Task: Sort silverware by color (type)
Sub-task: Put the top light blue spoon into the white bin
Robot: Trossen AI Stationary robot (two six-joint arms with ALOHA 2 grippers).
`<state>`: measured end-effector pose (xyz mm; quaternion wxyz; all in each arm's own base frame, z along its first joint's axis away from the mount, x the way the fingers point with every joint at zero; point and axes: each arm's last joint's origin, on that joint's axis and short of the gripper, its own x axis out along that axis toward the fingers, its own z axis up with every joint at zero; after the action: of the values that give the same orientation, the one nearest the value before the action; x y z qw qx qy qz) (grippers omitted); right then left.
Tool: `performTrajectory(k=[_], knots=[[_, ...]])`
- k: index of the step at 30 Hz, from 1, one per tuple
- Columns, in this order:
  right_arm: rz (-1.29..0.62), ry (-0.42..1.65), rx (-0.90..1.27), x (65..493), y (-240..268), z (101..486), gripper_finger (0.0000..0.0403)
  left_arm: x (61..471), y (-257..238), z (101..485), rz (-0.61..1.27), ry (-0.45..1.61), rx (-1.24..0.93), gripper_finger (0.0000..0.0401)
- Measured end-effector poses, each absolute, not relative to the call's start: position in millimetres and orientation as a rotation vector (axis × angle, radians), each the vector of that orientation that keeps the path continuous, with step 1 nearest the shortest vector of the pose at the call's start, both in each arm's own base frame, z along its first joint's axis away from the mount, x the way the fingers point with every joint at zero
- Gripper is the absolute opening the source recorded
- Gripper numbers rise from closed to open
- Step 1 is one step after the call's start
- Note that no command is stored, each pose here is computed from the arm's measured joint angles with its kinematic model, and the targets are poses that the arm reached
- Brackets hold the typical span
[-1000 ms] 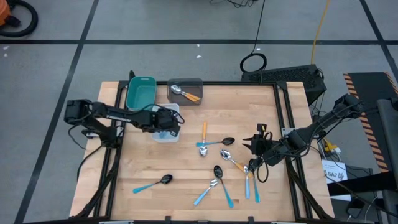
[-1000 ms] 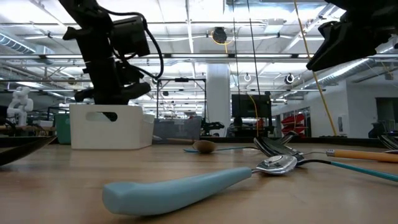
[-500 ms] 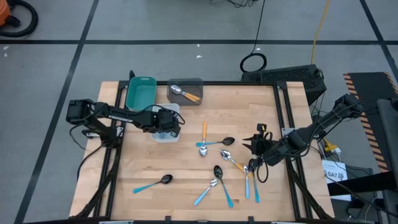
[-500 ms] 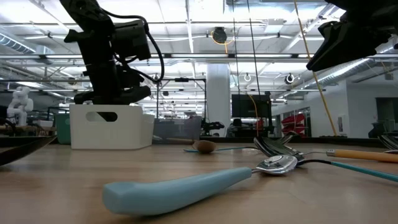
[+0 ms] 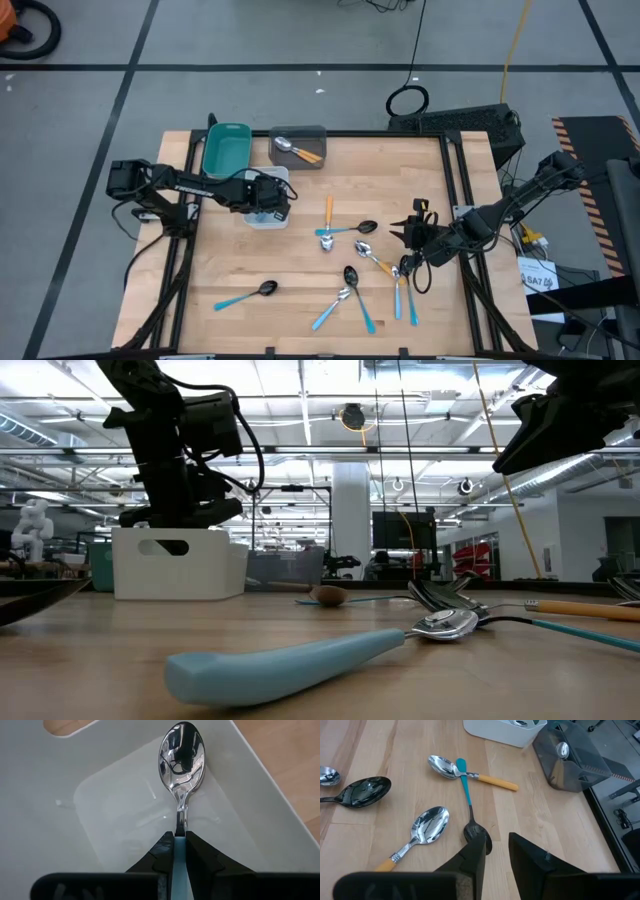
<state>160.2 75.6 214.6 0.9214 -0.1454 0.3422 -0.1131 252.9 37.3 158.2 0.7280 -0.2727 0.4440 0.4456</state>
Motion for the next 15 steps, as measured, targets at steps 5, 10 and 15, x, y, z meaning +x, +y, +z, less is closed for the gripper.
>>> performTrajectory(k=[5, 10, 15], knots=[[-0.232, 0.703, -0.299, 160.2, 75.6, 214.6, 0.0082, 253.1, 35.5, 158.2, 0.982, 0.975, -0.604, 0.0042], [-0.232, 0.703, -0.298, 160.2, 75.6, 214.6, 0.0082, 253.1, 35.4, 158.3, 0.986, 0.971, -0.605, 0.0042], [-0.231, 0.703, -0.298, 160.2, 75.6, 214.6, 0.0082, 253.0, 35.5, 158.2, 0.99, 0.969, -0.605, 0.0042]])
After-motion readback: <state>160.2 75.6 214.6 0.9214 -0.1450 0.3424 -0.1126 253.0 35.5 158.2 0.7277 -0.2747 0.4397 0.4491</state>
